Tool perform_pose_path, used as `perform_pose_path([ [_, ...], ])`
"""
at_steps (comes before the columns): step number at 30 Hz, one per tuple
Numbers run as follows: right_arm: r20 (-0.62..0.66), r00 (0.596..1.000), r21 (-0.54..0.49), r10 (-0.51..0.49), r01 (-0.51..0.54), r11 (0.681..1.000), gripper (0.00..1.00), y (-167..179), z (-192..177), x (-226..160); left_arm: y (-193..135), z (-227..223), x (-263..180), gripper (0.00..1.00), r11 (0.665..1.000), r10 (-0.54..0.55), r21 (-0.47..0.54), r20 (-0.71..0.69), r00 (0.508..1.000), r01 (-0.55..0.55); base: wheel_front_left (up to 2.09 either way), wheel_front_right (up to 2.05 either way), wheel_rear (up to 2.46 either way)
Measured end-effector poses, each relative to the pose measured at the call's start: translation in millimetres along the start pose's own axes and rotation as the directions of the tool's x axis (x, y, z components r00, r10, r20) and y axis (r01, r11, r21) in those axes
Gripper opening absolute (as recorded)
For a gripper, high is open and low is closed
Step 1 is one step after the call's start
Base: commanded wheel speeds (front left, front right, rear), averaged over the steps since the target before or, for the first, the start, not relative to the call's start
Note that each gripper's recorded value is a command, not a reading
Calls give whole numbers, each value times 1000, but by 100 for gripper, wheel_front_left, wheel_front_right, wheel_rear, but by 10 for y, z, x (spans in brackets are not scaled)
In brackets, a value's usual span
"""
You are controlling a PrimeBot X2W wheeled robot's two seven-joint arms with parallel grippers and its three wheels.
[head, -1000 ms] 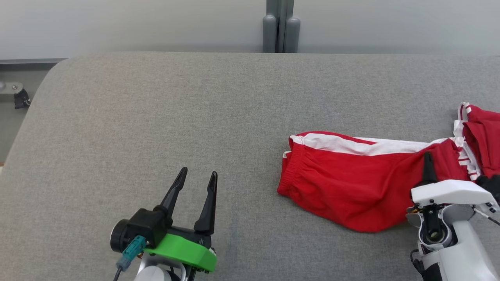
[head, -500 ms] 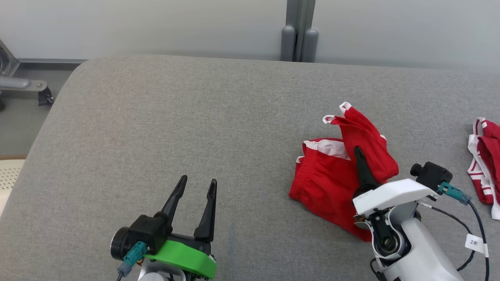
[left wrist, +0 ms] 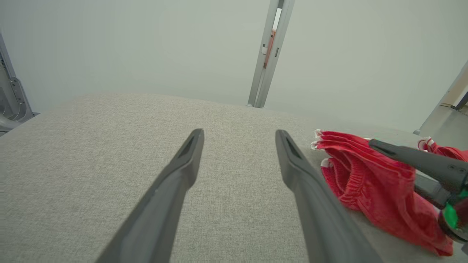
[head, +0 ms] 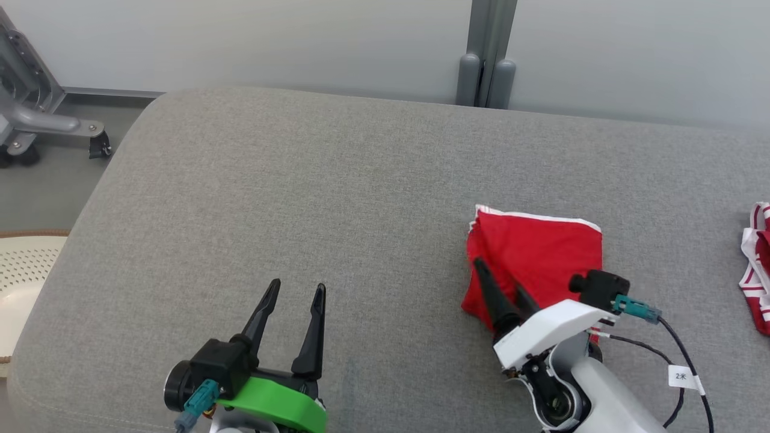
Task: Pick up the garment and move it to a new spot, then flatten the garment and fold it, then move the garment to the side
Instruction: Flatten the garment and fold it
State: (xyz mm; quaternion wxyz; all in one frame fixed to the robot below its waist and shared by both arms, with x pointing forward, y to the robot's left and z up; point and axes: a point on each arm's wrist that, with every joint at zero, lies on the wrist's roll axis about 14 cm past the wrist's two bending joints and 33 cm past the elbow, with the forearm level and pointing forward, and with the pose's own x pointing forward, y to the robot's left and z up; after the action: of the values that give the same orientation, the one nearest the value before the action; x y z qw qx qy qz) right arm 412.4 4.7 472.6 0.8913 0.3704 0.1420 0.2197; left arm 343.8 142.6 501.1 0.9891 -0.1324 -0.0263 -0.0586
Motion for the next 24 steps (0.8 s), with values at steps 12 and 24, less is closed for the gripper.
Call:
perform_pose_path([
  [12,-170,985,-54,-8,-1,999,100,-10,-481,-152,9,1,-57,100,1000,5,-1,2,1000,-5,0,0,0],
  [24,272,961,-585,54,121,802,100,-211,1029,-452,-270,218,190,100,995,-91,-34,76,993,93,0,0,0],
])
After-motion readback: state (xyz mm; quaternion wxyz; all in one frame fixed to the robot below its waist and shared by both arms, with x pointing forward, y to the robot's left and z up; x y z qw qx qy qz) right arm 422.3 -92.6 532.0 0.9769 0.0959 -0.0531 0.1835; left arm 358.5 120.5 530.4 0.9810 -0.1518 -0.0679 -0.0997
